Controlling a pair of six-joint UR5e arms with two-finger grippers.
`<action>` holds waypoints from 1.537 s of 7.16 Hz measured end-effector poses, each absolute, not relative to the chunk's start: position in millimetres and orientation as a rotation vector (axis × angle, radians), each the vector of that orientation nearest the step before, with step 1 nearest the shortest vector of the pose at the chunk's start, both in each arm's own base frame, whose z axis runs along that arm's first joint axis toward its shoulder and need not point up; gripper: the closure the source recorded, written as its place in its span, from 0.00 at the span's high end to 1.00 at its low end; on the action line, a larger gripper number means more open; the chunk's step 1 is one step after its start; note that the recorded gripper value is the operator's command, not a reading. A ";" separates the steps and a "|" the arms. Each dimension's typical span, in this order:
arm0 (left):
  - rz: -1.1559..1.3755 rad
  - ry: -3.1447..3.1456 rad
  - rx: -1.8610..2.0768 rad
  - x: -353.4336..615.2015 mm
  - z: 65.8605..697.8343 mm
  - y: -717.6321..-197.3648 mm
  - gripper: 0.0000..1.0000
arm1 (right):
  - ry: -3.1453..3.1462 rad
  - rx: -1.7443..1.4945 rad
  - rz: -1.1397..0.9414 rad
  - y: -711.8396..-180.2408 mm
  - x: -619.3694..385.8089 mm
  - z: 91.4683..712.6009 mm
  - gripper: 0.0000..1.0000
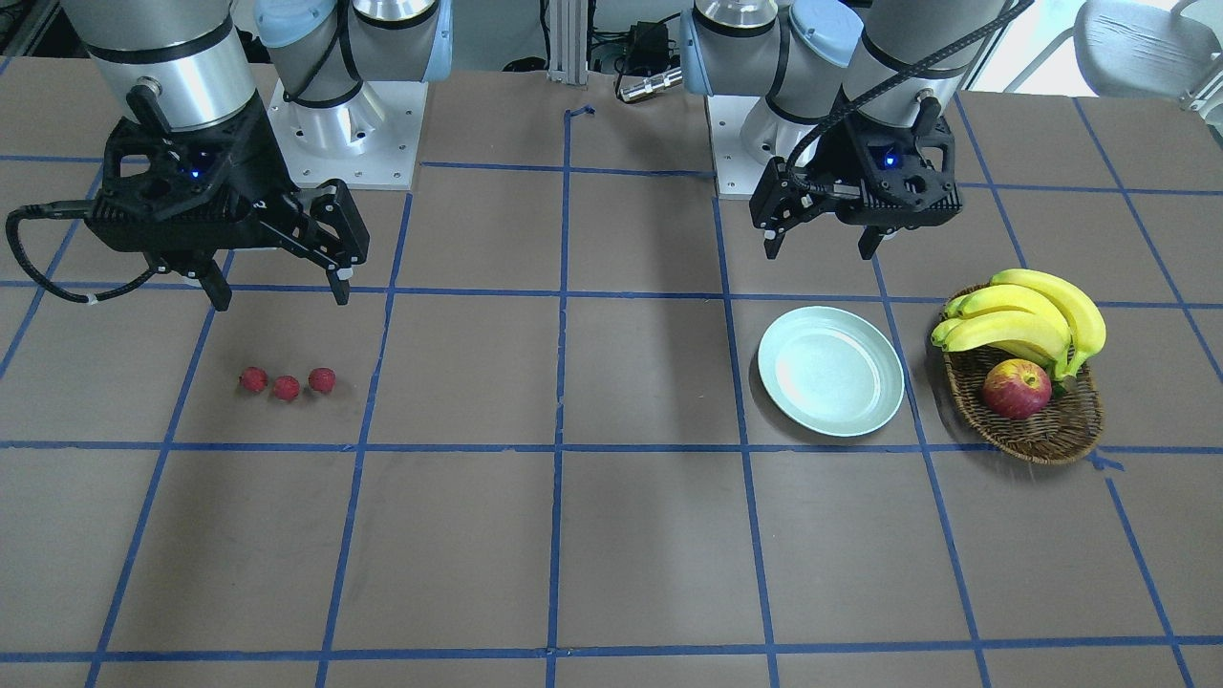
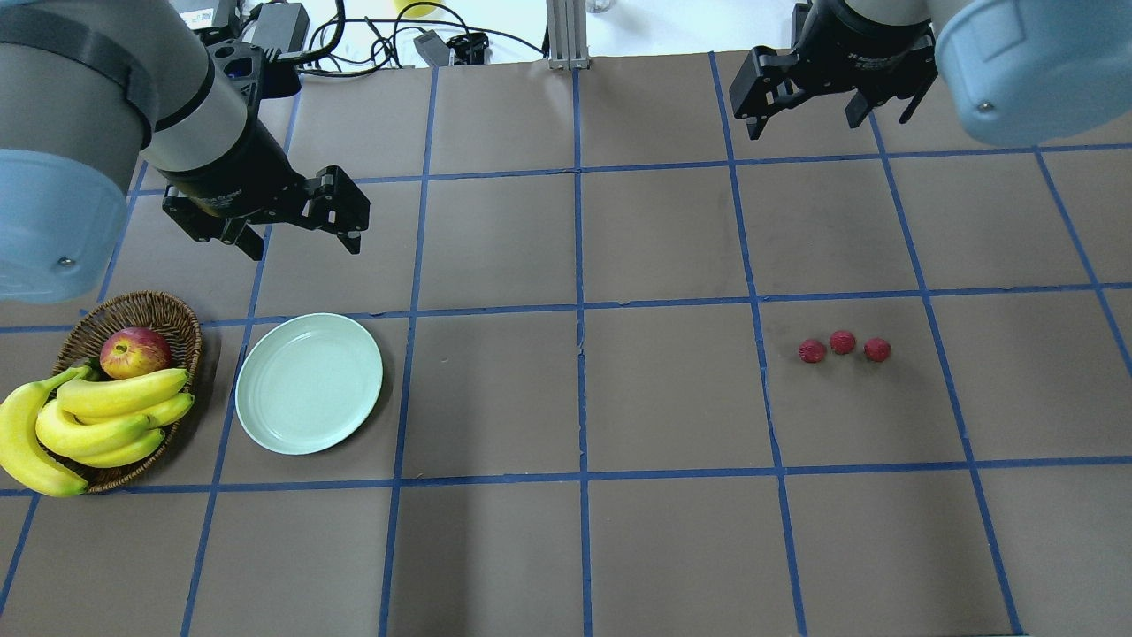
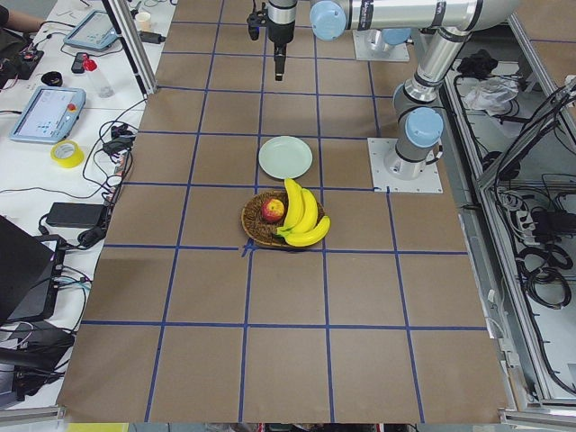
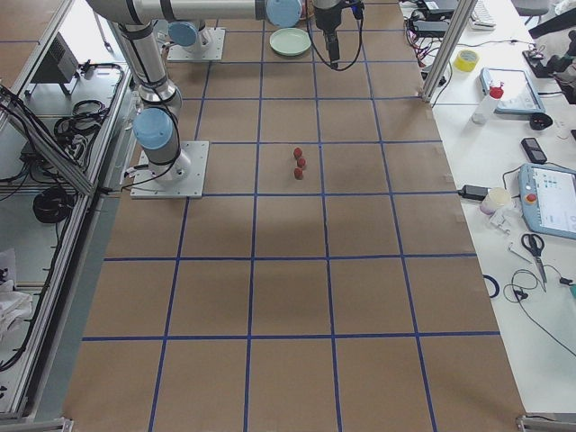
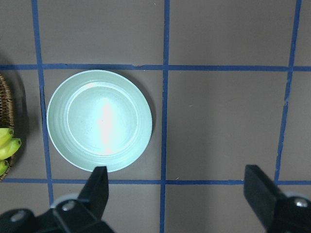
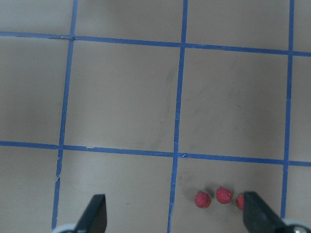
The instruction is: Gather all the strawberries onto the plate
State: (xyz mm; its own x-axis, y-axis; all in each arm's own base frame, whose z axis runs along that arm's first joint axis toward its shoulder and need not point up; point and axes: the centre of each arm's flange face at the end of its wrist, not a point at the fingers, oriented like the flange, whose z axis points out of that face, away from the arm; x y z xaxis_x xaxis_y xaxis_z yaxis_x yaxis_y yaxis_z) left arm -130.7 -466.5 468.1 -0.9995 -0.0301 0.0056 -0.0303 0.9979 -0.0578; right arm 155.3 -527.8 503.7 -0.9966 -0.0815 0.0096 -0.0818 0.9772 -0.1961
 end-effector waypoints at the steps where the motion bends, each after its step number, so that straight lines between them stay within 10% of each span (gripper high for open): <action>1: 0.094 -3.135 0.047 -130.7 468.3 -466.8 1.00 | -3.122 0.128 0.305 -527.5 155.2 502.7 1.00; 11: 0.088 -3.139 0.045 -130.8 464.8 -464.8 1.00 | -3.125 0.136 0.251 -521.6 155.1 505.0 1.00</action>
